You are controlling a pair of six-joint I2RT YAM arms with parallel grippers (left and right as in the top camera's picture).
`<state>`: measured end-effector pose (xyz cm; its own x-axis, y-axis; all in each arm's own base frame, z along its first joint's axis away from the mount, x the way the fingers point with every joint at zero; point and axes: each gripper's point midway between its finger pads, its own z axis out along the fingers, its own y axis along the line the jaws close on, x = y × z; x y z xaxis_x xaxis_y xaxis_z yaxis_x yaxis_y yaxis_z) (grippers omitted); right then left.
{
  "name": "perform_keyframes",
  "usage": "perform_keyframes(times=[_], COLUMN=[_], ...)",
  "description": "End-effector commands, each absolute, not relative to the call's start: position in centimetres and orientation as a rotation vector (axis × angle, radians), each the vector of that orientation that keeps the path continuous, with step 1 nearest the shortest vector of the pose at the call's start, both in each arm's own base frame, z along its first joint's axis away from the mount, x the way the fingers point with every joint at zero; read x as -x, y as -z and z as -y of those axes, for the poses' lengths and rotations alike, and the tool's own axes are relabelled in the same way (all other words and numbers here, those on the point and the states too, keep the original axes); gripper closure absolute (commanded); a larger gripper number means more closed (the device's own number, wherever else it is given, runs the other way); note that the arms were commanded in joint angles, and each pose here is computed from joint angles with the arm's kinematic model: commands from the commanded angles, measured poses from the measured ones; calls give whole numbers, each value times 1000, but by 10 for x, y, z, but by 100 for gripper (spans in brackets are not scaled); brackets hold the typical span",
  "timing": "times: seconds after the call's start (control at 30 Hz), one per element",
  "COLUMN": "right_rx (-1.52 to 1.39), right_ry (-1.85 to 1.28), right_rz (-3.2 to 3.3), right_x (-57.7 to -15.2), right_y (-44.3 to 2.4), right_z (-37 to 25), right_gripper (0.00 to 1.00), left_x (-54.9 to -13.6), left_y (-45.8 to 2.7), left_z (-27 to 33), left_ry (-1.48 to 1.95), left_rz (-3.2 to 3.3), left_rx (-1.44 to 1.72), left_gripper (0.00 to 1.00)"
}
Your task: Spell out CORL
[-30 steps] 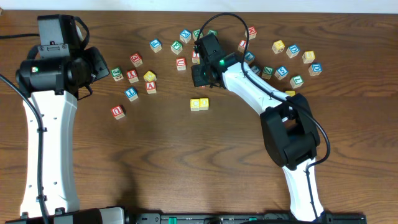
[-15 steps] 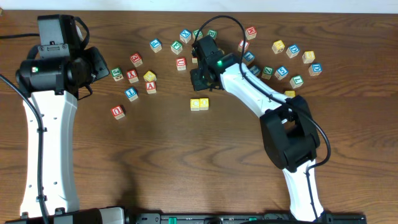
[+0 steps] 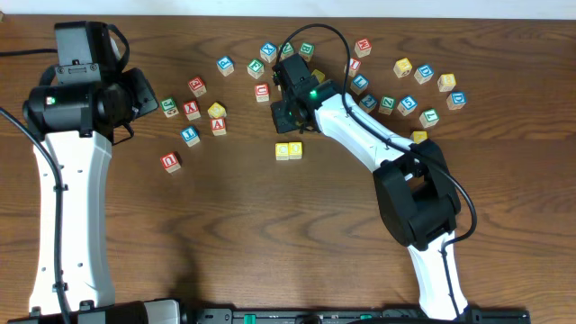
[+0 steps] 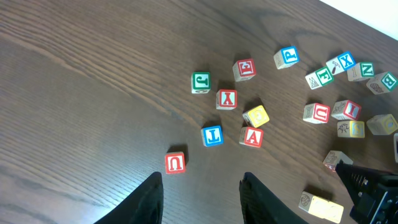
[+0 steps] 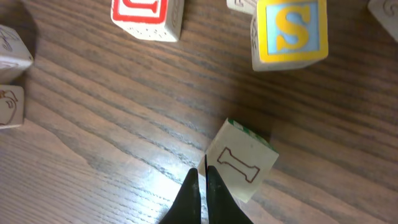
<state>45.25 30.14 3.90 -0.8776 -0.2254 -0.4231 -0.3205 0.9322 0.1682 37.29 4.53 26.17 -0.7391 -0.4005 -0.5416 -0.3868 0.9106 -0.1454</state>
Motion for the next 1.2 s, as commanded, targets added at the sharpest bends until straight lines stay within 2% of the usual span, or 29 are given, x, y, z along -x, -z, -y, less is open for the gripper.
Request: perform_keyframes(times=[0.0,0.87,1.17], right_rx=[405,383,378], right_ry=[-306,-247,-266], right_rz=[-2673,-2728,-2828], right_x=[-455,-449,-426], right_y=[-37,-19,-11], right_z=[-302,-293,-292], right_gripper=[99,99,99], left_x=[-374,-374,-373], left_y=[-261,-261,-260], left_z=[-48,-47,-47], left_ry=[10,11,9], left_rz=[-2489,-2489,-2496], left_rx=[557,556,558], left_gripper=[60,60,60])
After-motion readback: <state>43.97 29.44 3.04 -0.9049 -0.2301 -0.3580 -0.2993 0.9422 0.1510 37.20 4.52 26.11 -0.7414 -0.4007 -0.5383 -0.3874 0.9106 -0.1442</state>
